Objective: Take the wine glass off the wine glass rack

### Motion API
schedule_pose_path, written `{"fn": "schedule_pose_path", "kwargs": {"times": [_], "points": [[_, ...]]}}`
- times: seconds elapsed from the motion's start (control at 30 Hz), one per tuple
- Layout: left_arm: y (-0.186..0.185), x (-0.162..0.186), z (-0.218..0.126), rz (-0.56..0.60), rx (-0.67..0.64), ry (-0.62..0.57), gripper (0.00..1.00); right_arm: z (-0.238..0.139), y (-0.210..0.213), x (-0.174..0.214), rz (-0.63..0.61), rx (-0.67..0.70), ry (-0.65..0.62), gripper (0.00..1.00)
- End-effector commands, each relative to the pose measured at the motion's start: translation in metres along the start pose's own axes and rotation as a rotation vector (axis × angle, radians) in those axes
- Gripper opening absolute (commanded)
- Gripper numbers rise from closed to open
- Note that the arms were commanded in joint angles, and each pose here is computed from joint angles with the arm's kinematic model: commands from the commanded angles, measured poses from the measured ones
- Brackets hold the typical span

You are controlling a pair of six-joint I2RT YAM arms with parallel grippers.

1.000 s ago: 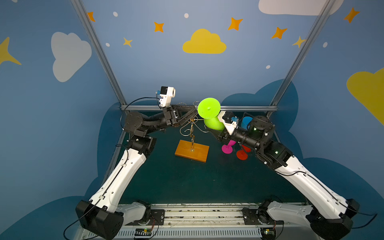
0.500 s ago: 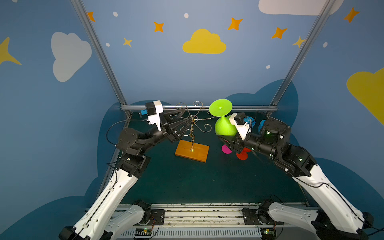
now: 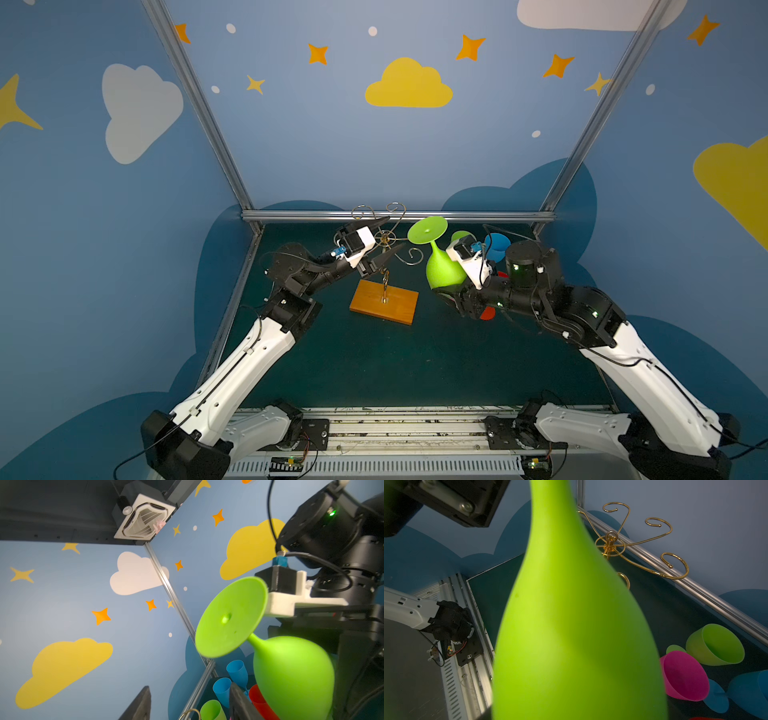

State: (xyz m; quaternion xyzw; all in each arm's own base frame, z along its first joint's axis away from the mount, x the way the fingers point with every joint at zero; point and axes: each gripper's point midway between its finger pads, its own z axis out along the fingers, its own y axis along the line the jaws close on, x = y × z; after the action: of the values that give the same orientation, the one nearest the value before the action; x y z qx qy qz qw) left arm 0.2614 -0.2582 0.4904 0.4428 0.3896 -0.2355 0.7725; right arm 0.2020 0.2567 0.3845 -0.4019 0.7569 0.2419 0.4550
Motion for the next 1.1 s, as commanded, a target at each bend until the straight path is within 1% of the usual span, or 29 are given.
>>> {"fn": "schedule_pose_path", "kwargs": {"times": [0.0, 0.1, 0.23, 0.3, 0.43, 0.53, 0.67, 0.73, 0.77, 0.9, 0.97, 1.0, 1.07], "points": [[-0.007, -0.016, 0.006, 0.120, 0.037, -0.037, 0.58, -0.002, 0.004, -0.004, 0.013, -0.012, 0.003, 0.25], [-0.010, -0.016, 0.009, 0.127, 0.047, -0.046, 0.58, 0.003, 0.006, -0.002, 0.019, -0.021, 0.022, 0.24], [-0.013, -0.016, 0.011, 0.133, 0.063, -0.046, 0.50, 0.008, 0.008, 0.001, 0.023, -0.031, 0.040, 0.24], [-0.015, -0.014, 0.012, 0.132, 0.076, -0.037, 0.45, 0.010, 0.009, 0.001, 0.026, -0.031, 0.044, 0.24], [-0.017, -0.010, 0.013, 0.127, 0.088, -0.021, 0.32, 0.011, 0.010, 0.002, 0.031, -0.036, 0.049, 0.26], [-0.018, -0.007, 0.013, 0.121, 0.089, -0.014, 0.27, 0.011, 0.010, 0.001, 0.031, -0.038, 0.042, 0.27], [-0.016, -0.005, 0.013, 0.112, 0.075, 0.000, 0.11, 0.009, 0.013, -0.002, 0.035, -0.049, 0.031, 0.28], [-0.014, -0.005, 0.012, 0.103, 0.058, 0.004, 0.06, 0.007, 0.014, -0.004, 0.042, -0.053, 0.018, 0.34], [-0.012, -0.004, 0.012, 0.096, 0.045, 0.006, 0.03, 0.006, 0.014, -0.004, 0.046, -0.055, 0.014, 0.39], [-0.008, -0.004, 0.010, 0.069, 0.012, 0.005, 0.03, 0.001, 0.015, -0.008, 0.068, -0.058, -0.030, 0.61], [-0.001, -0.001, 0.009, 0.036, -0.029, 0.021, 0.03, -0.004, 0.012, -0.011, 0.089, -0.045, -0.063, 0.75], [0.003, 0.000, 0.007, 0.007, -0.057, 0.029, 0.03, -0.007, 0.011, -0.014, 0.097, -0.040, -0.081, 0.79], [0.012, 0.004, 0.004, -0.053, -0.115, 0.048, 0.03, -0.014, 0.010, -0.019, 0.114, -0.041, -0.130, 0.82]]}}
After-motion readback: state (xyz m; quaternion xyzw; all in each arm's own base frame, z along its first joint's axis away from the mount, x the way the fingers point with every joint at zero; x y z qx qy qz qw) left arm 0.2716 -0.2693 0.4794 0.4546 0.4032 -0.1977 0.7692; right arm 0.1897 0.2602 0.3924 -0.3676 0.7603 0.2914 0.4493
